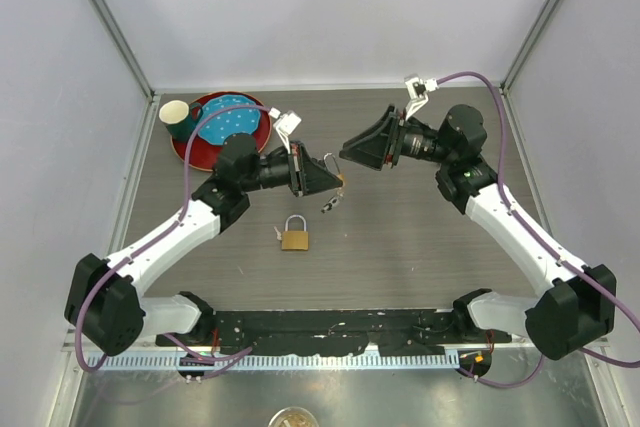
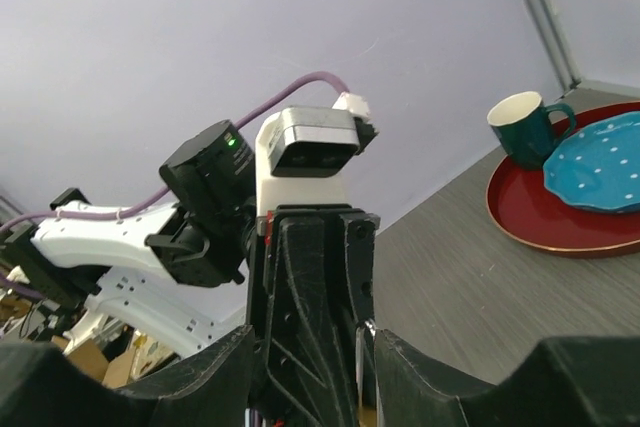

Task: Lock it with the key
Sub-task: Lock the lock.

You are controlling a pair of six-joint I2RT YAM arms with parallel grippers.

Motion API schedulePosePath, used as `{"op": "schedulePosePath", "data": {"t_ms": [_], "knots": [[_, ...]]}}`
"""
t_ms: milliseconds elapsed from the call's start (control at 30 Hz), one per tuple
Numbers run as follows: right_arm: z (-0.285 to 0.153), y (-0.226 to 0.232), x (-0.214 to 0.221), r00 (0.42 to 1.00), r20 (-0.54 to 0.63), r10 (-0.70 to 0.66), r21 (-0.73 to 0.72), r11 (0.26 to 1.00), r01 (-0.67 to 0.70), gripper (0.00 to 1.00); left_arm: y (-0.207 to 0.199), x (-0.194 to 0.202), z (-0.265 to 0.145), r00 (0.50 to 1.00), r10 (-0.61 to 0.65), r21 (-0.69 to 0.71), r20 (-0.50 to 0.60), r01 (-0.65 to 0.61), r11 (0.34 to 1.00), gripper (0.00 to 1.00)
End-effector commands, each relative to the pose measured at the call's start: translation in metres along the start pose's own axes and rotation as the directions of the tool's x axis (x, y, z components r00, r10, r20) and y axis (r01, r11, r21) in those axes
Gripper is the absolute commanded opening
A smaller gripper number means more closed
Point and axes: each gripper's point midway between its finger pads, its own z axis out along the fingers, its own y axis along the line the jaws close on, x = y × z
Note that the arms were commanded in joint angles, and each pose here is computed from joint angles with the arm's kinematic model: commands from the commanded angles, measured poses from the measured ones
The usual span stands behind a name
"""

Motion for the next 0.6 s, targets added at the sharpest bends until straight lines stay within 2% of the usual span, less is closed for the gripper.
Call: {"op": "schedulePosePath", "data": {"t_ms": [0,300,567], "knots": [[-0.005,0.027,0.004,0.998,-0.052,-0.046,-0.114,0.993,0.040,0.57,-0.028,-0.012,-0.008,0.996,0.084,0.088,0.002,-0.084,0.993,0.00],[-0.004,0.014,0.020,0.995,-0.097,-0.010,-0.102,0.995,0.000,0.59,-0.050,-0.007,-0.011,0.991,0.114,0.203,-0.063,-0.099,0.974,0.00],[0.000,0.001,0.025,0.994,-0.106,0.002,-0.060,0.998,-0.009,0.60,-0.054,-0.007,-0.012,0.991,0.118,0.214,-0.066,-0.102,0.971,0.00]]}}
